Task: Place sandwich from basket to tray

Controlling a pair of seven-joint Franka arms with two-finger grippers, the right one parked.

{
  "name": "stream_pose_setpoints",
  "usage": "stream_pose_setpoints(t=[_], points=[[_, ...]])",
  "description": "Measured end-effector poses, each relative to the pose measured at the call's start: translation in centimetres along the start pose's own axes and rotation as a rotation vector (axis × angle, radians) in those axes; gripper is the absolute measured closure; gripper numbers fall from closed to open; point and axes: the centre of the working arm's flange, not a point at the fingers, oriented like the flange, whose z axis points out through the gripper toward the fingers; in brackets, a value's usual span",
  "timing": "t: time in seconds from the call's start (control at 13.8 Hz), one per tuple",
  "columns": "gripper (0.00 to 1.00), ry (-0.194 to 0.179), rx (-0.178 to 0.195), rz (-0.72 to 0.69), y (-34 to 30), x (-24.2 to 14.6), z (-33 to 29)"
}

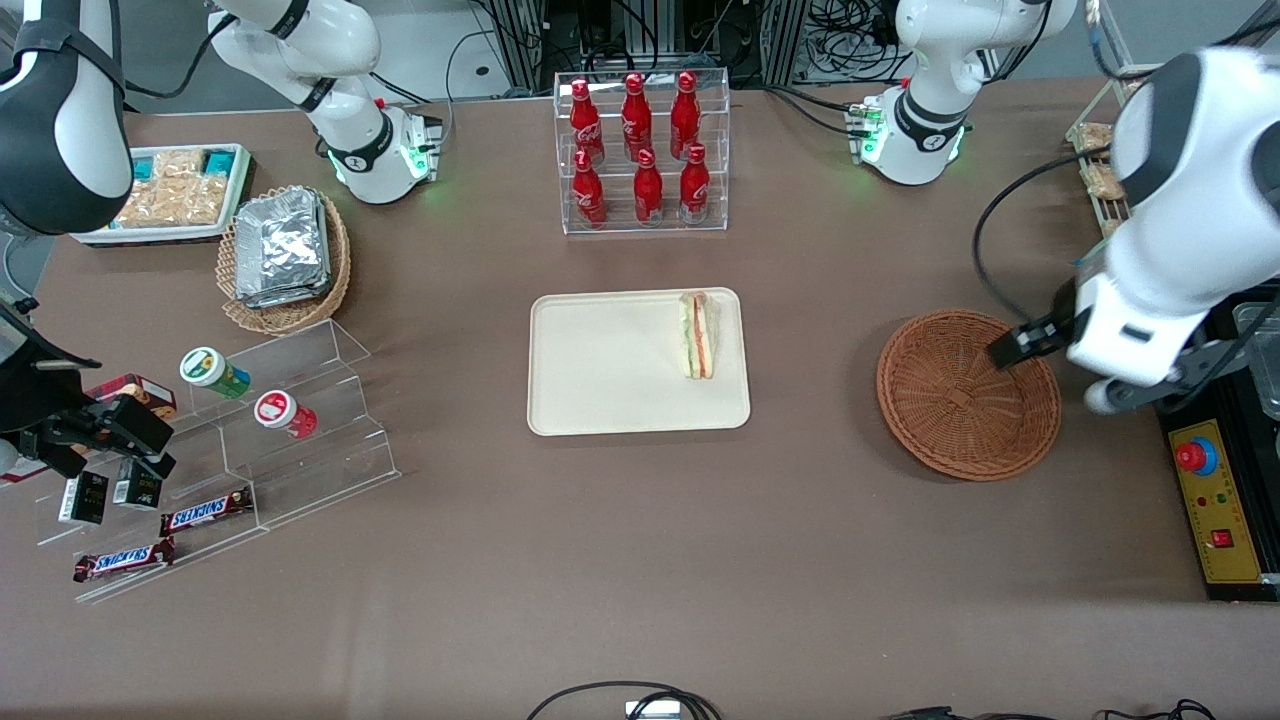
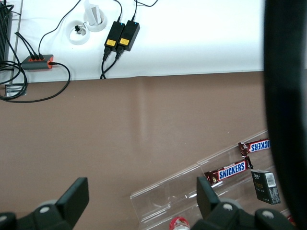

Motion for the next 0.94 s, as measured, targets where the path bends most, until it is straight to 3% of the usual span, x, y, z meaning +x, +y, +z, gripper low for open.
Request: stream_pose_setpoints(t=[0.14, 0.29, 0.58, 0.8, 0.94], points=[[0.00, -0.017, 0.004, 0.065, -2.6, -0.9, -1.2], [0.00, -0.034, -0.015, 0.131, -5.0, -1.4, -2.2], [0.00, -0.030, -0.036, 0.232, -6.9, -2.3, -3.7], [0.00, -0.033, -0.085, 0.309, -6.1, -2.9, -4.2], [0.00, -0.033, -0.090, 0.369, -6.1, -3.0, -4.2]])
